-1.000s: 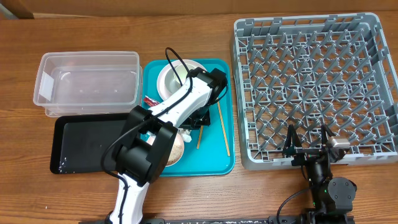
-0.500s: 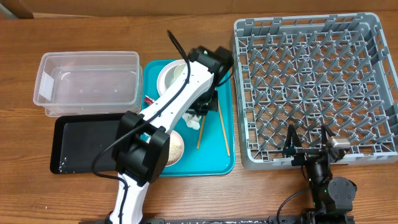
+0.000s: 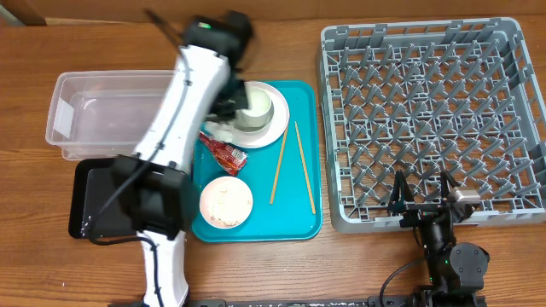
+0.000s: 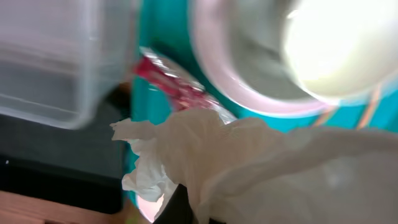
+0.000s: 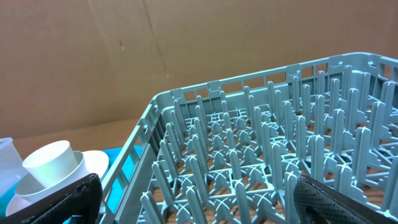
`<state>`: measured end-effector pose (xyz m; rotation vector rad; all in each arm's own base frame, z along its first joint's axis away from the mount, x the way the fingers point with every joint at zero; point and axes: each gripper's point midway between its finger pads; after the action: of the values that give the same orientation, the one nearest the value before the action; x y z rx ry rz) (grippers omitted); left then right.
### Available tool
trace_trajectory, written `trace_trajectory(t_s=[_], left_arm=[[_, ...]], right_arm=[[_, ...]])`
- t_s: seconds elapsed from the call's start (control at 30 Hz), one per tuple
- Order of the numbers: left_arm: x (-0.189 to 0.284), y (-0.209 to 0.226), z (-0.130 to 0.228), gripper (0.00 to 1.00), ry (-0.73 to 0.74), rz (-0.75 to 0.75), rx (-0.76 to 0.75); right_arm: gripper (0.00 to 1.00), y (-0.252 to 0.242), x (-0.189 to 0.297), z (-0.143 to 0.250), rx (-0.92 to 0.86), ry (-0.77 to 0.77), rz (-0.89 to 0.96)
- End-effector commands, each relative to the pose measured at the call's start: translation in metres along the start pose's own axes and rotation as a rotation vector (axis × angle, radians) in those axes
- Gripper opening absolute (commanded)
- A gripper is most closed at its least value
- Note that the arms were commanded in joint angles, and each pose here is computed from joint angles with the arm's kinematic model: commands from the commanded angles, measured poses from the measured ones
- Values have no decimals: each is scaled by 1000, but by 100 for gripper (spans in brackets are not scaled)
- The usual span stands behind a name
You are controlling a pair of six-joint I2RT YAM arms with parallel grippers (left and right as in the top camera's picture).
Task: Sort waste into correct bins and load items into the dishwasher
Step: 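Lift the tissue with the left gripper and drop it into the clear bin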
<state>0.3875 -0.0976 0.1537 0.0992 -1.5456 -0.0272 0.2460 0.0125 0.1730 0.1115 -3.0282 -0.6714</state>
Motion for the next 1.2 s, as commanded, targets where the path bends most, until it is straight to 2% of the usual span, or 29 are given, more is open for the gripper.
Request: trace_trajectory(t_s=[0.0, 0.2, 0.5, 0.93, 0.97, 1.0, 1.03, 1.07, 1.1, 1.17], left_arm=[[3, 29, -9, 4, 25, 117, 82], [0, 79, -18, 4, 39, 209, 215], [-16, 155, -23, 4, 15, 137, 373], [-52, 178, -39, 6, -34, 102, 414], [-54, 178, -40, 9, -38, 102, 414], [-54, 178, -41, 22, -41, 102, 414], [-54, 178, -42, 38, -44, 102, 414], [-54, 178, -42, 69, -45, 102, 413], [-54, 178, -43, 89, -48, 103, 408], [-54, 178, -43, 95, -48, 106, 399]], right_arm=[[100, -1, 0, 1, 8, -5, 0], [100, -1, 0, 1, 8, -5, 0], [100, -1, 0, 1, 7, -5, 0], [100, -1, 0, 1, 8, -5, 0], [100, -1, 0, 1, 8, -5, 0], [100, -1, 0, 1, 8, -5, 0], [100, -1, 0, 1, 8, -5, 1], [100, -1, 0, 1, 8, -5, 0], [100, -1, 0, 1, 8, -5, 0], [100, -1, 0, 1, 8, -5, 0]])
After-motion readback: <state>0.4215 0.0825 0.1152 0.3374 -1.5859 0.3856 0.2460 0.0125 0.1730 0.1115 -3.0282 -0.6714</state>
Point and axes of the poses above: each gripper's point midway between its finger pads, its own x axis back along the fingers, its own y axis along the line the jaws close on, z = x × y, and after that the axes turned 12 degrees about -x, right-handed
